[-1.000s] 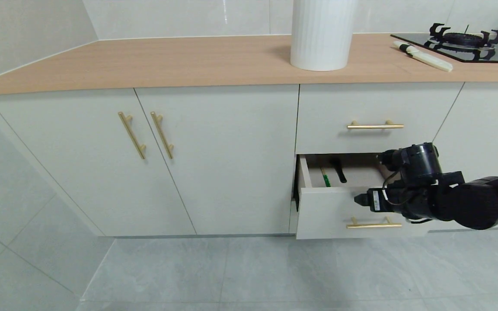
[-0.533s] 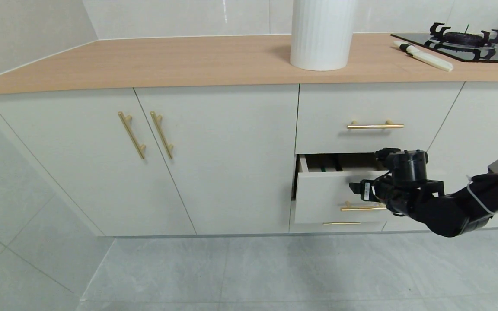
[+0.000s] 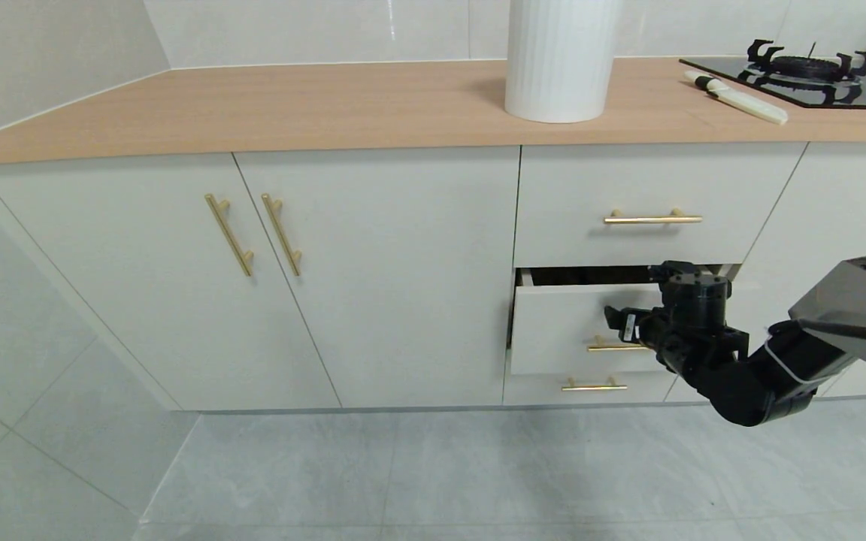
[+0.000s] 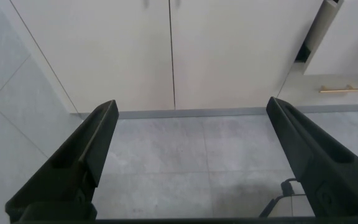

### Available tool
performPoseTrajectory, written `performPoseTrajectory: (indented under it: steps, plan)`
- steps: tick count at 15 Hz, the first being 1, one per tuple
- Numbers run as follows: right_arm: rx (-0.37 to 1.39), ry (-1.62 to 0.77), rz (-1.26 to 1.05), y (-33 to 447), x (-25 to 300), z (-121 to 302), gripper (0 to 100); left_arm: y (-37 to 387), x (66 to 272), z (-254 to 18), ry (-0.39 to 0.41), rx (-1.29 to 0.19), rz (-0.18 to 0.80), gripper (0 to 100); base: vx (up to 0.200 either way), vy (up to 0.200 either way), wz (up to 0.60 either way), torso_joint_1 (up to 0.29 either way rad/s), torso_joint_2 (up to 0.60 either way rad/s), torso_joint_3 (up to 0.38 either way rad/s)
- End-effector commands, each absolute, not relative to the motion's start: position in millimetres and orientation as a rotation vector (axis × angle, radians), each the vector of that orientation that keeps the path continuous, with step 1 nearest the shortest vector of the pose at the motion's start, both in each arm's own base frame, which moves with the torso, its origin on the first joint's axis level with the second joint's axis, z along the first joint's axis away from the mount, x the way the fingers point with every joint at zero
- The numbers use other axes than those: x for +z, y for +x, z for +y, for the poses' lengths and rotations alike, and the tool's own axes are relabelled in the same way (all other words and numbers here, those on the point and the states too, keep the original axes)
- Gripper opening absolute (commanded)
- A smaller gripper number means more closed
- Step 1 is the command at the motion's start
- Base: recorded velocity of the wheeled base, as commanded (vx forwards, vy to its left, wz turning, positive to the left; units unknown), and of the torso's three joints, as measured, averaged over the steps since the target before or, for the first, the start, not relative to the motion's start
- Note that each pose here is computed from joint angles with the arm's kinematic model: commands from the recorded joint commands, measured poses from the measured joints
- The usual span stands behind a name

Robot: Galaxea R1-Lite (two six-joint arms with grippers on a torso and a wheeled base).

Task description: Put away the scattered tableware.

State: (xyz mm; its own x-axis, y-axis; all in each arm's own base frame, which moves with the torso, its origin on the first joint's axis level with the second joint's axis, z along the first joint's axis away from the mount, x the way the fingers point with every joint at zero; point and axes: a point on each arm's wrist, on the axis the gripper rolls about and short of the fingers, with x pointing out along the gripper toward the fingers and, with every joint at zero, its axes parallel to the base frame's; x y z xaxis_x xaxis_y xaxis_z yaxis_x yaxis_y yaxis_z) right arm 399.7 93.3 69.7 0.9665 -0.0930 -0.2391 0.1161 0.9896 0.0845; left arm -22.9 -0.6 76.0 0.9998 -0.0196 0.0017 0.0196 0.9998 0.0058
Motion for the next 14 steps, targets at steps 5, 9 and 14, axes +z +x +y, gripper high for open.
performPoseTrajectory:
  steps: [5,9,14]
  plan:
    - [-0.175,0.137,0.156,423,64,91,100,-23,76,-1,0.006,-0.018,-0.002,100,0.000,0.000,0.00,0.000,0.00,0.000]
    - [-0.192,0.159,0.130,430,67,87,100,-23,76,-1,0.006,-0.018,-0.002,100,0.000,0.000,0.00,0.000,0.00,0.000]
    - [-0.201,0.193,0.094,439,72,85,100,-23,76,-1,0.006,-0.020,-0.002,100,0.000,0.000,0.00,0.000,0.00,0.000]
